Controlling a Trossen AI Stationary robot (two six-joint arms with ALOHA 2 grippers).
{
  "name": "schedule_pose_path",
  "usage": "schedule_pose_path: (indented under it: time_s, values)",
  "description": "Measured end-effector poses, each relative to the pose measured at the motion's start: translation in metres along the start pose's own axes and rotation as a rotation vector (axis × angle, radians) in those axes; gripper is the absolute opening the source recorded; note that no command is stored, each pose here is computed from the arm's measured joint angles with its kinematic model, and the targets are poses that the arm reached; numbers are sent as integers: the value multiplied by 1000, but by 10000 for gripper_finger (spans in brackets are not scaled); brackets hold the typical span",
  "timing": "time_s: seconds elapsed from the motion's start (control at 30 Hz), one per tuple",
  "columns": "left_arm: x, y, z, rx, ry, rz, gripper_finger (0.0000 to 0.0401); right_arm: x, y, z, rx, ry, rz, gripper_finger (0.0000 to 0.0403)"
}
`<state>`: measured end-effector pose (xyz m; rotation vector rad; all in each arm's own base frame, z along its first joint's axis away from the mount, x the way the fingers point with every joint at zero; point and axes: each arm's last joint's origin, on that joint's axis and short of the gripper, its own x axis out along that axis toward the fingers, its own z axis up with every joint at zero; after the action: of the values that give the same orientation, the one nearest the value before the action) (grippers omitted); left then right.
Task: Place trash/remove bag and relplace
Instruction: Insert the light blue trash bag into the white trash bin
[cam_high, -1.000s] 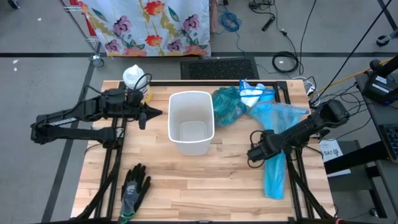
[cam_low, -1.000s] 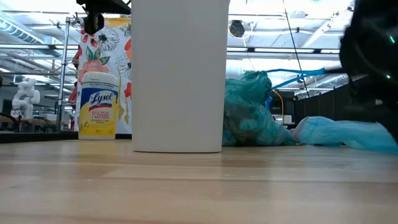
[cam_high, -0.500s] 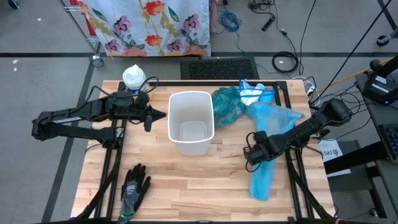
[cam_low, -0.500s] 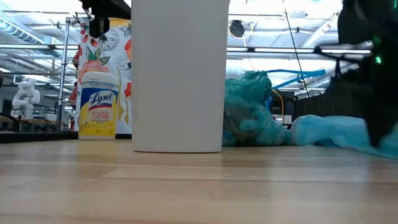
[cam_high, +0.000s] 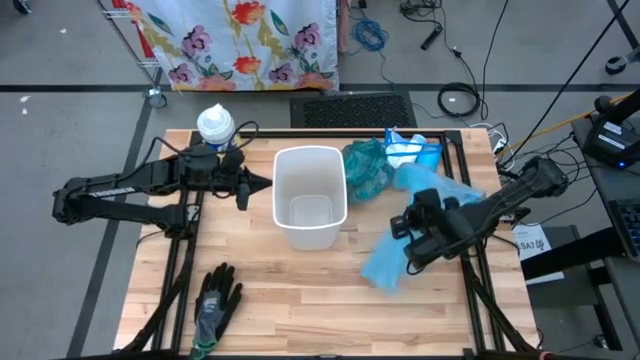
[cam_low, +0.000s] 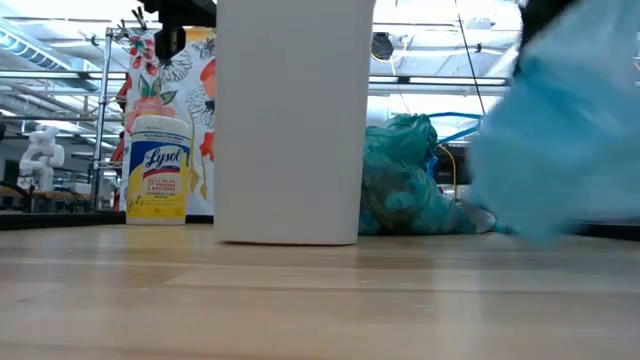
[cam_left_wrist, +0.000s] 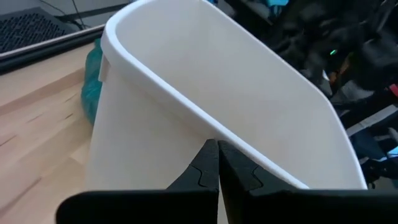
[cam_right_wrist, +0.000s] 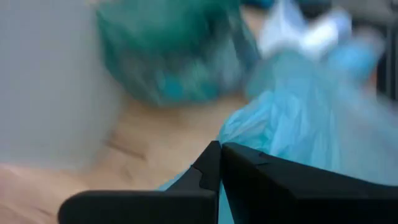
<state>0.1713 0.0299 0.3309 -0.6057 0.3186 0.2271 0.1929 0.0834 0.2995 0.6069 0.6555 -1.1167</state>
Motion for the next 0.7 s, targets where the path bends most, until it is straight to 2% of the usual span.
schedule_pose_path:
  time_s: [0.27,0.47,0.57,0.7]
  values:
    - [0,-2,2,10,-22,-16,4,-47,8,67,-100,-195,114,0]
    - [0,-2,2,10,-21,-16,4,-70,22,115,-182,-356,125,0]
    - [0,-2,2,15,-21,-16,4,-76,44,136,-258,-427,150,0]
    - [0,-2,2,35,-21,-16,4,-78,97,155,-433,-560,189,0]
